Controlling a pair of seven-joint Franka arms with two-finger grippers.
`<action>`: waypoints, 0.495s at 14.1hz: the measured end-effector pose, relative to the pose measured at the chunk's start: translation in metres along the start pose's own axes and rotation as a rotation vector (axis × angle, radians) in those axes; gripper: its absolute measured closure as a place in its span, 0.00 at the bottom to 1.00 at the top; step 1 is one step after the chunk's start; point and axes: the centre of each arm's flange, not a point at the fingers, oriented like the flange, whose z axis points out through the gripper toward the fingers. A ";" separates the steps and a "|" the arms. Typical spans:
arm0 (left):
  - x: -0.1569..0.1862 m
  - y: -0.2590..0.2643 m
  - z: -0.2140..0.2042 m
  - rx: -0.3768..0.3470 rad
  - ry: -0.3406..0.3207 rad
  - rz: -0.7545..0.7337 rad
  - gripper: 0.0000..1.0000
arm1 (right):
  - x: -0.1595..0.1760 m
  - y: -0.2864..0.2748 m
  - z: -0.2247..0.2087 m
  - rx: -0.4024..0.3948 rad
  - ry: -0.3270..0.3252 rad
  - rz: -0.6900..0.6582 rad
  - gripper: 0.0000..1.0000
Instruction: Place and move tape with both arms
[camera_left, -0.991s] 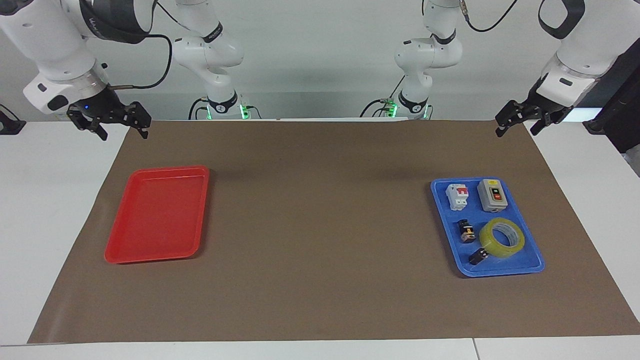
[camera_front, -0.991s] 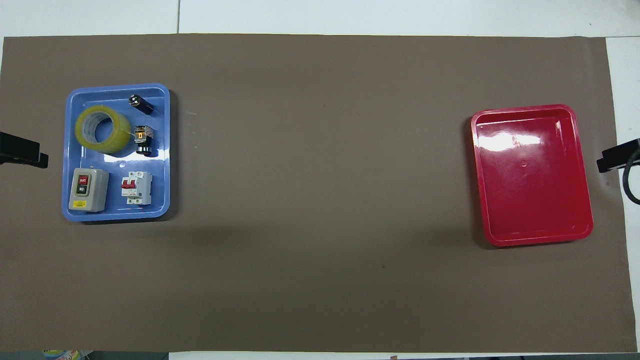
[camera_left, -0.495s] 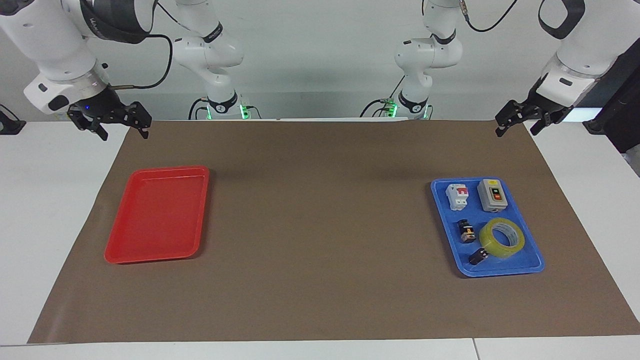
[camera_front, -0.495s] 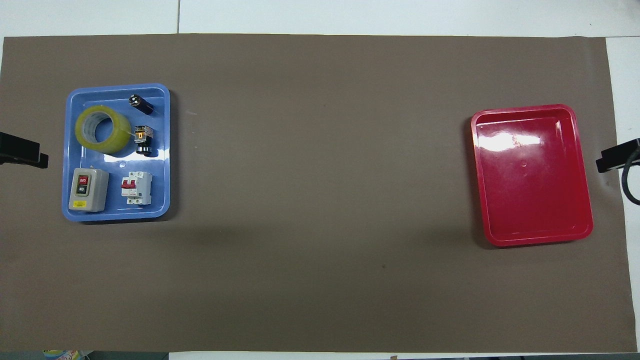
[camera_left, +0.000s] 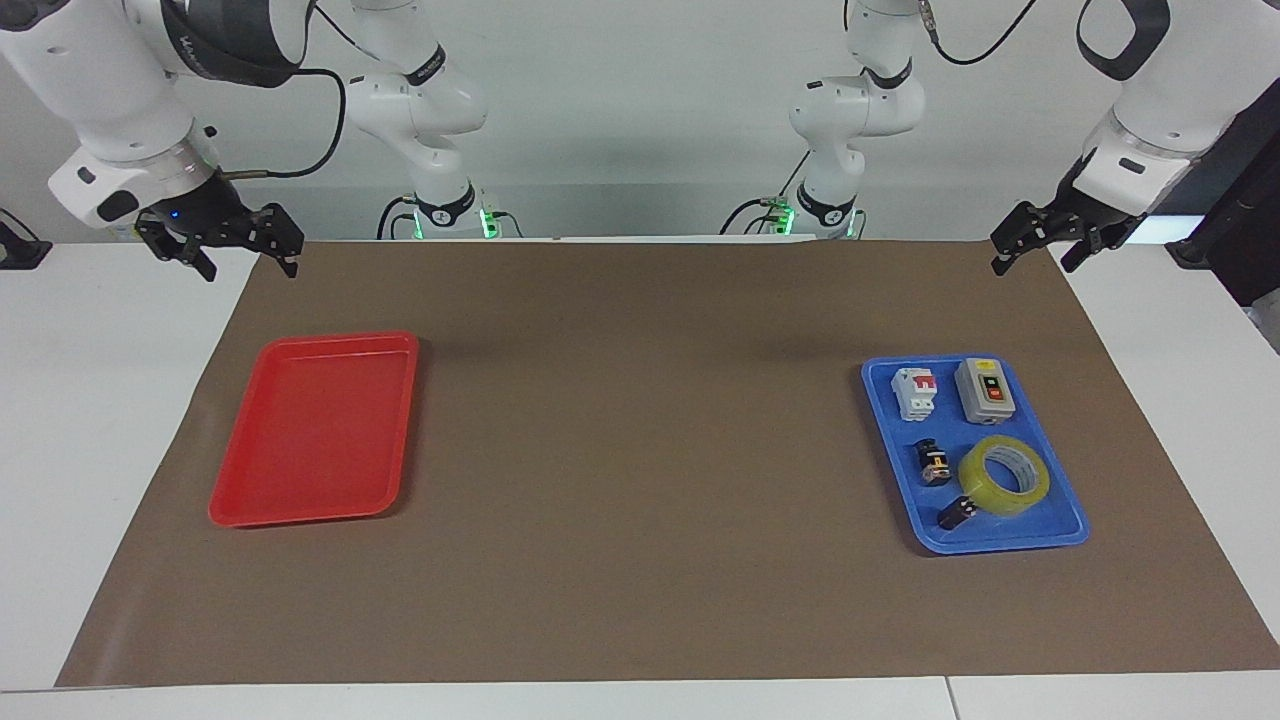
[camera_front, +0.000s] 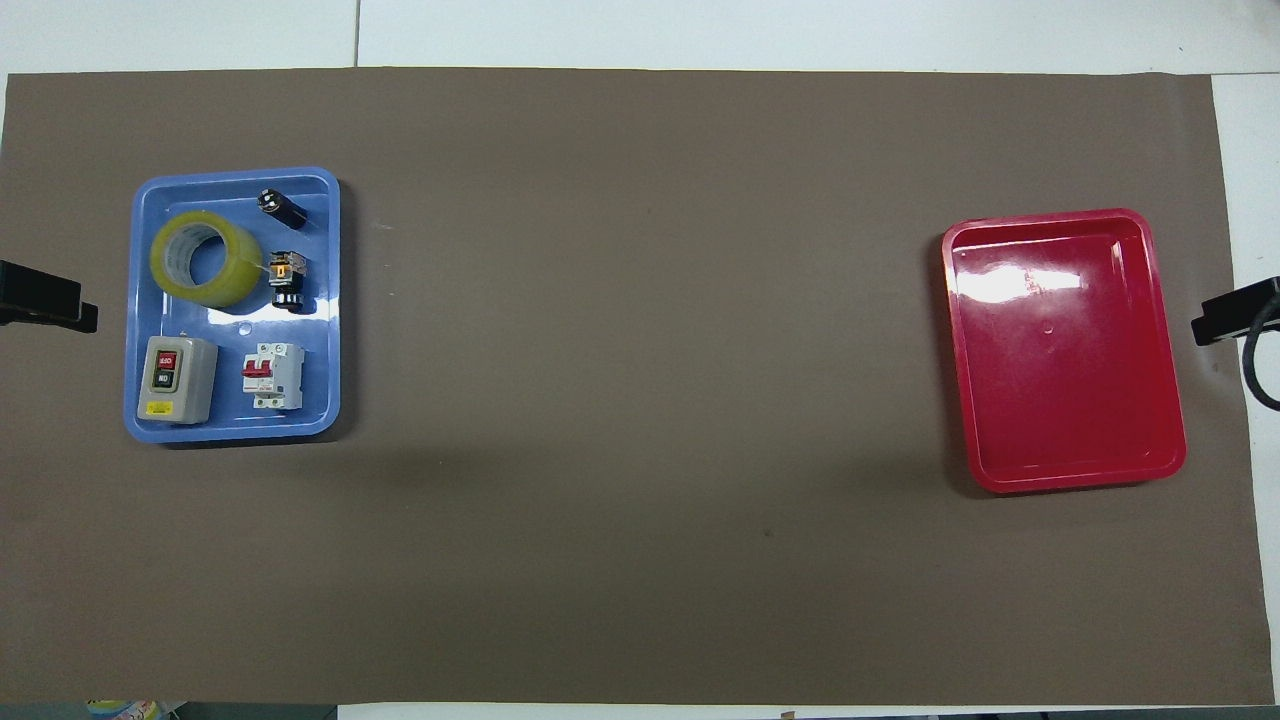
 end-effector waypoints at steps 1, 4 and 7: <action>0.007 -0.003 0.008 0.001 0.010 -0.004 0.00 | 0.000 0.000 0.000 0.000 0.000 0.000 0.00; 0.037 -0.029 0.053 0.005 0.033 -0.051 0.00 | 0.000 0.000 0.000 0.000 0.000 0.000 0.00; 0.069 -0.054 0.107 0.010 0.053 -0.164 0.00 | 0.000 0.000 0.000 0.000 0.000 -0.001 0.00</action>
